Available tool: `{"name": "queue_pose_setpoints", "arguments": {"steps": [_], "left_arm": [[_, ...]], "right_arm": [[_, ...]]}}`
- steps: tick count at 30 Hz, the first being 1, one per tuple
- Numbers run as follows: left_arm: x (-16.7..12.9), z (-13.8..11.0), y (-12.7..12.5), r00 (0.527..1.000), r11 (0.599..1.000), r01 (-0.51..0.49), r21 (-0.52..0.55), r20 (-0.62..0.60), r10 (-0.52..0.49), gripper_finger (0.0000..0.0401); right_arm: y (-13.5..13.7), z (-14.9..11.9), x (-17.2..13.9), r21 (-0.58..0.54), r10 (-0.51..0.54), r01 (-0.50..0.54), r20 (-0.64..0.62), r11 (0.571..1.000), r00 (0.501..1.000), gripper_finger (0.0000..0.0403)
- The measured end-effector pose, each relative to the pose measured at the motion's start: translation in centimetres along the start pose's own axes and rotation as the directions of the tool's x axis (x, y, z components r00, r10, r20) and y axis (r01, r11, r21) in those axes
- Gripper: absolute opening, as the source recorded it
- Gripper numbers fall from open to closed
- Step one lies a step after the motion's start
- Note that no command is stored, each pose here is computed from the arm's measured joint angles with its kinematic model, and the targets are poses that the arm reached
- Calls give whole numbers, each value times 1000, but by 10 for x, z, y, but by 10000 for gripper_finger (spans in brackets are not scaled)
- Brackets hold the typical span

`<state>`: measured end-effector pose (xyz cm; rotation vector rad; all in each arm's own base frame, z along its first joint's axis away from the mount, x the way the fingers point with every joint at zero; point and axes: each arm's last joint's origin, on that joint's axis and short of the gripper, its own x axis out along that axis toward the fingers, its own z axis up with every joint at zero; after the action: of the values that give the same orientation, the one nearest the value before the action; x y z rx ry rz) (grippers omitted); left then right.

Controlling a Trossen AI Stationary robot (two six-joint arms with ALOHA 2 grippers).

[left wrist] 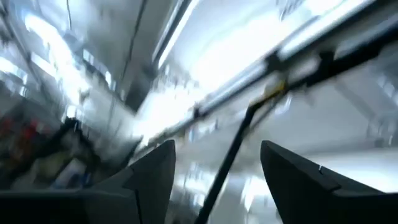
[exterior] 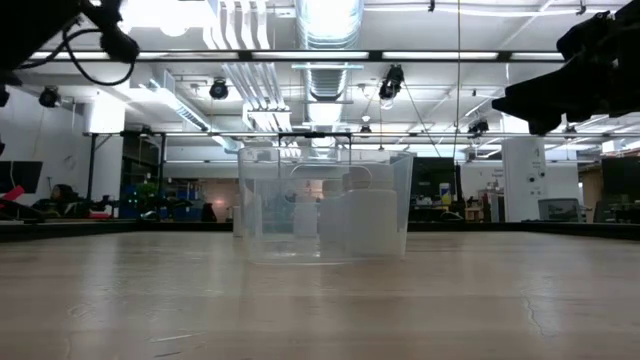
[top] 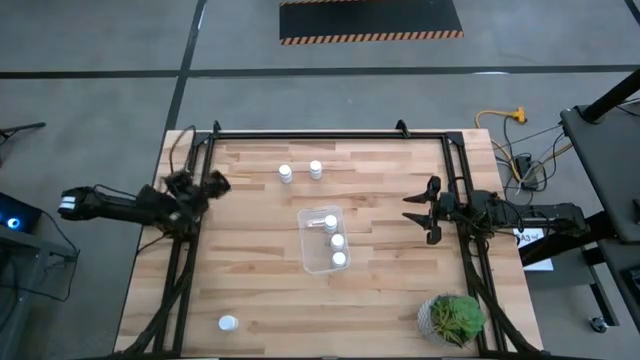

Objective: Pick and place pill bottles into a basket
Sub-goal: Put the white pill bottle into the transparent bin

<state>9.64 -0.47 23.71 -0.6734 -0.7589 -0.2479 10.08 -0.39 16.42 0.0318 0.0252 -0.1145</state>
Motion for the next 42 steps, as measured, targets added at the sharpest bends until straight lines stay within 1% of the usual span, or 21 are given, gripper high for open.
{"name": "queue_pose_setpoints", "arguments": {"steps": [3, 5, 8, 11, 14, 16, 17, 19, 20, 21, 23, 24, 26, 27, 29, 30, 32, 35, 36, 39, 42], "left_arm": [[5, 14, -9, 985, 999, 34, -15, 167, -31, 219], [11, 23, -14, 969, 999, 42, -20, 244, -36, 219], [28, 33, -23, 960, 998, 56, -28, 278, -46, 219], [54, 43, -34, 955, 996, 89, -24, 285, -79, 219], [83, 49, -46, 963, 985, 172, -2, 209, -168, 219], [101, 53, -55, 957, 966, 259, 4, 132, -257, 219], [110, 56, -61, 945, 948, 319, -18, 85, -316, 219], [127, 59, -70, 907, 901, 414, -129, -23, -420, 219], [136, 58, -73, 891, 885, 422, -198, -86, -445, 219], [145, 55, -74, 881, 878, 403, -260, -148, -449, 219], [159, 47, -75, 859, 882, 305, -358, -296, -417, 219], [165, 41, -76, 832, 882, 240, -406, -383, -402, 219], [172, 32, -81, 748, 885, 100, -455, -552, -368, 219], [172, 27, -82, 690, 885, 22, -466, -634, -351, 219], [172, 14, -82, 543, 878, -154, -453, -781, -308, 219], [171, 9, -82, 472, 870, -233, -434, -833, -288, 219], [169, 8, -85, 360, 859, -342, -380, -898, -253, 219], [164, 3, -89, 210, 860, -417, -295, -952, -225, 219], [163, 1, -89, 172, 856, -442, -267, -962, -211, 219], [162, -6, -90, 109, 838, -513, -185, -983, -150, 219], [163, -7, -92, 108, 818, -548, -174, -985, -137, 219]], "right_arm": [[0, 0, 0, 0, 0, 0, 0, 1000, 1000, 194], [0, 0, 0, 0, 0, 0, 1, 1000, 1000, 194], [0, 0, 0, 0, 0, 0, 1, 1000, 1000, 194], [0, 0, 0, 0, 0, 0, 1, 1000, 1000, 194], [0, 0, 0, 0, 0, 0, 1, 1000, 1000, 194], [0, 0, 0, 0, 0, 0, 1, 1000, 1000, 194], [0, 0, 0, 0, 0, 0, 1, 1000, 1000, 194], [0, 0, 0, 0, 0, 0, 1, 1000, 1000, 194], [0, 0, 0, 0, 0, 0, 1, 1000, 1000, 194], [0, 0, 0, 0, 0, 0, 1, 1000, 1000, 194], [0, 0, 0, 0, 0, 0, 1, 1000, 1000, 194], [0, 0, 0, 0, 0, 0, 1, 1000, 1000, 194], [0, 0, 0, 0, 0, 0, 1, 1000, 1000, 194], [0, 0, 0, 0, 0, 0, 1, 1000, 1000, 194], [0, 0, 0, 0, 0, 0, 1, 1000, 1000, 194], [0, 0, 0, 0, 0, 0, 1, 1000, 1000, 194], [0, 0, 0, 0, 0, 0, 1, 1000, 1000, 194], [0, 0, 0, 0, 0, 0, 1, 1000, 1000, 194], [0, 0, 0, 0, 0, 0, 1, 1000, 1000, 194], [0, 0, 0, 0, 0, 0, 1, 1000, 1000, 194], [0, 0, 0, 0, 0, 0, 1, 1000, 1000, 194]]}}
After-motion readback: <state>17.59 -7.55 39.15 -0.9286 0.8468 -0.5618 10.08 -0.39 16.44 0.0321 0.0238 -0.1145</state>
